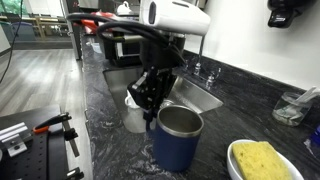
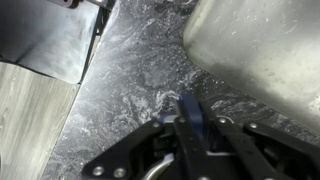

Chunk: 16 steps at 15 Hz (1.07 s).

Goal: Remove the cup from the sink and put it on the sink counter

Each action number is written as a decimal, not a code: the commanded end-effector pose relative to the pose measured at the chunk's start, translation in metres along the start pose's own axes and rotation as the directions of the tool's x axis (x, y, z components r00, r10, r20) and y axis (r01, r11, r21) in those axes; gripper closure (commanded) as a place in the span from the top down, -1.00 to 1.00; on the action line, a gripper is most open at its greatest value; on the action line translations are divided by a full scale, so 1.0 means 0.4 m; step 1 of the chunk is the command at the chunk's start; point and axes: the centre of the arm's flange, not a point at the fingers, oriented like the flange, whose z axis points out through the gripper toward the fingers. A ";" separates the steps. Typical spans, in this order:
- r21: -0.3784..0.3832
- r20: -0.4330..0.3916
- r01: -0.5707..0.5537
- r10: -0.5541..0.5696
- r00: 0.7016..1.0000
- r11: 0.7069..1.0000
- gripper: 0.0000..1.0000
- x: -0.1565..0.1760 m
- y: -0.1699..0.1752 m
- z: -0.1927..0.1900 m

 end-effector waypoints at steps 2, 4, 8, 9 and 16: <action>0.015 0.009 -0.036 0.035 0.999 0.999 -0.17 0.018 -0.011 0.040; 0.028 0.012 -0.038 0.038 0.999 0.999 -0.02 0.017 -0.008 0.032; 0.031 0.018 -0.031 0.031 0.999 0.999 0.53 0.006 -0.011 0.017; 0.035 0.036 -0.022 0.020 0.999 0.999 0.68 -0.001 -0.012 0.006; 0.047 0.020 -0.020 0.019 1.000 0.999 1.00 -0.063 -0.009 -0.110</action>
